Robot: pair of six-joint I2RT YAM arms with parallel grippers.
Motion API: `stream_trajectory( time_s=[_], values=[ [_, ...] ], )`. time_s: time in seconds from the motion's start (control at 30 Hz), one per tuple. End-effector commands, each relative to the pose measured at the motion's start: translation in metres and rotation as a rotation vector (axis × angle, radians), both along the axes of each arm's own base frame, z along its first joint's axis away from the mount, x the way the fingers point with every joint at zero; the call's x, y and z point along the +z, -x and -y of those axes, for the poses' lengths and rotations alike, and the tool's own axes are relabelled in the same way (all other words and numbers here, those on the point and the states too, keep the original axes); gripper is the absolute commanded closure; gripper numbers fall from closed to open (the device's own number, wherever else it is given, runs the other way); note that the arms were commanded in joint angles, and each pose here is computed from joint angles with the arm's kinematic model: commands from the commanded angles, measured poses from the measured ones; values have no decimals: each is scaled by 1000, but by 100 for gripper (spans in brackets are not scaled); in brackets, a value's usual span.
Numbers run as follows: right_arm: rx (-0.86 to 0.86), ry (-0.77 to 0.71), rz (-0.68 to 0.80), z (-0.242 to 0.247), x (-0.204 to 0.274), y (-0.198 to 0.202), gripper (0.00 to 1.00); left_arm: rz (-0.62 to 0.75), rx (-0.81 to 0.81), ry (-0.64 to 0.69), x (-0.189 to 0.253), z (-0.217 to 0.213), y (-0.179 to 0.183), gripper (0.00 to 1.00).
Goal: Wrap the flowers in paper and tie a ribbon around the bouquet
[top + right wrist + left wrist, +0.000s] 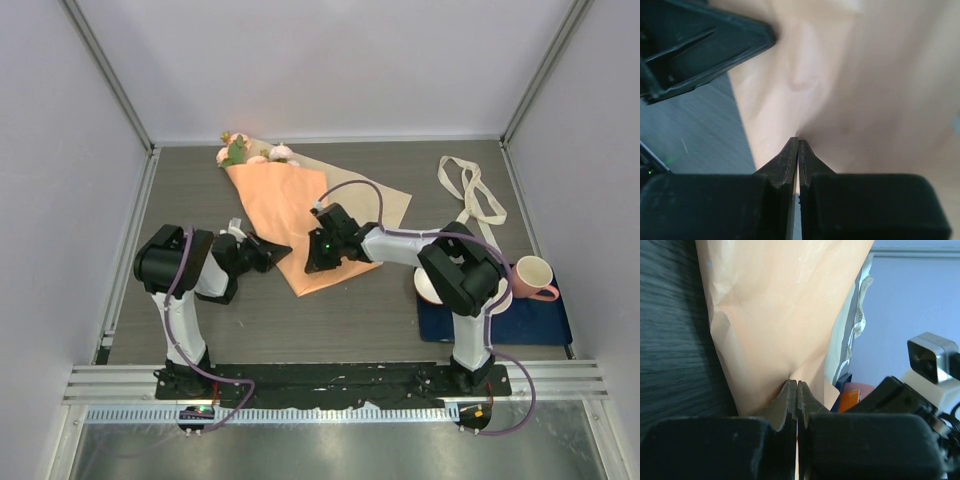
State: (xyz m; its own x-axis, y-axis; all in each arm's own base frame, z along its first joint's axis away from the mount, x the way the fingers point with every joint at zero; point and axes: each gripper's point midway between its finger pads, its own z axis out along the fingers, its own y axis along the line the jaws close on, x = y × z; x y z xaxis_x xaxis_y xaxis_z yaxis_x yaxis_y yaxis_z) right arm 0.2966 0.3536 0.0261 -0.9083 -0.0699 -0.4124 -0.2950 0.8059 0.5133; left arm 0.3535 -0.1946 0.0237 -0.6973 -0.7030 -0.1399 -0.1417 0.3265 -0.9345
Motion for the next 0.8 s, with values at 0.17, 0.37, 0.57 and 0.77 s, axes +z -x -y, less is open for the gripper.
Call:
stream_trajectory(
  time_s=[0.17, 0.37, 0.57, 0.77],
  values=[
    [86, -125, 43, -53, 25, 19, 89, -28, 23, -57, -25, -9, 10, 100],
    [77, -115, -25, -42, -8, 37, 97, -28, 15, -86, -22, -10, 8, 100],
    [59, -79, -74, -31, -31, 48, 100, 53, 41, 22, 30, -14, -11, 83],
    [63, -77, -60, -33, -27, 44, 100, 48, 89, -39, 40, -40, -15, 88]
  ],
)
